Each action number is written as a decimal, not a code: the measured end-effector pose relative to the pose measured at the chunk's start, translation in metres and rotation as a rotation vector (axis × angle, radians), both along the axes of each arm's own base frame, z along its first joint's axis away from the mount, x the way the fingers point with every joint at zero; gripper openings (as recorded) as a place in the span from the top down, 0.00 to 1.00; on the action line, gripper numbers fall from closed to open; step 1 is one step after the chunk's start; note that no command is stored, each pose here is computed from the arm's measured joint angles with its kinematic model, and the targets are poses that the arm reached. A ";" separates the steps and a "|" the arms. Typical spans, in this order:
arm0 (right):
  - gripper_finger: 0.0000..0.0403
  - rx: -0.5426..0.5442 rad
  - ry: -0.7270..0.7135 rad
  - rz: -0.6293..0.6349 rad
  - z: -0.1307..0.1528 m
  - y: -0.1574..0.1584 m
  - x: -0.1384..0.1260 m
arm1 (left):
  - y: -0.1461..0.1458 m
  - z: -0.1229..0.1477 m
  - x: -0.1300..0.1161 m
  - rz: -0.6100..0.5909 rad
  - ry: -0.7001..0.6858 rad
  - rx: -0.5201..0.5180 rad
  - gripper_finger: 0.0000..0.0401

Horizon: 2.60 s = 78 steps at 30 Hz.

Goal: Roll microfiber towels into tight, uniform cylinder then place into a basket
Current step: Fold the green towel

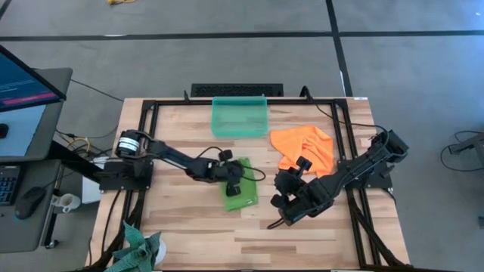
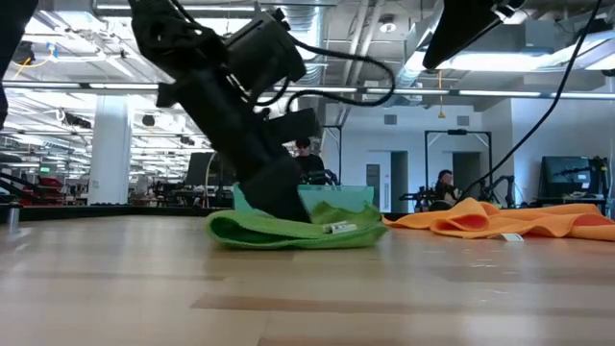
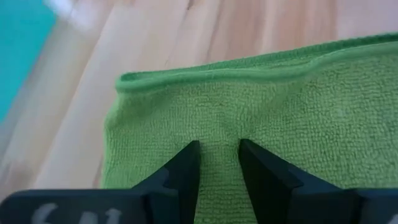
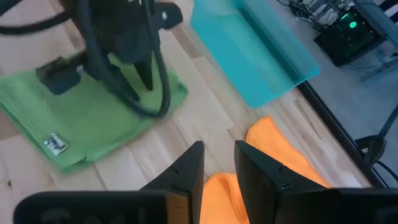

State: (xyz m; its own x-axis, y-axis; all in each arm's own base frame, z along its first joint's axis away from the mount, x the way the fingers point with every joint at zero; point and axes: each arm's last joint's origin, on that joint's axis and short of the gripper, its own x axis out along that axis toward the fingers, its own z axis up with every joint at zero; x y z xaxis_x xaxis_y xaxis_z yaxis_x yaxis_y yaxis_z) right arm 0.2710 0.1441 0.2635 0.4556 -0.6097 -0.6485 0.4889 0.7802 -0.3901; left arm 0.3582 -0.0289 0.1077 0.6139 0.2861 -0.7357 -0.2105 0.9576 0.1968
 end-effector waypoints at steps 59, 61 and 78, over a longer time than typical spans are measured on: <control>0.71 -0.006 0.198 0.543 -0.088 0.072 0.070 | -0.157 0.011 -0.071 -0.287 0.038 0.228 0.60; 0.69 0.014 0.214 0.546 -0.091 0.070 0.071 | -0.154 0.009 -0.070 -0.278 0.056 0.238 0.55; 0.41 0.072 0.213 0.569 -0.092 0.064 0.078 | -0.147 0.009 -0.065 -0.255 0.062 0.219 0.48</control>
State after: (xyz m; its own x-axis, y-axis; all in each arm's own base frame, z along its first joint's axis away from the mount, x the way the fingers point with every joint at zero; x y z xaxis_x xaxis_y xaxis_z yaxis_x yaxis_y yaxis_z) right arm 0.3493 0.2083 0.1711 0.5531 -0.2602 -0.7915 -0.0953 0.9240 -0.3704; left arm 0.2931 -0.1754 0.1162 0.6415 0.2846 -0.7124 0.0488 0.9116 0.4082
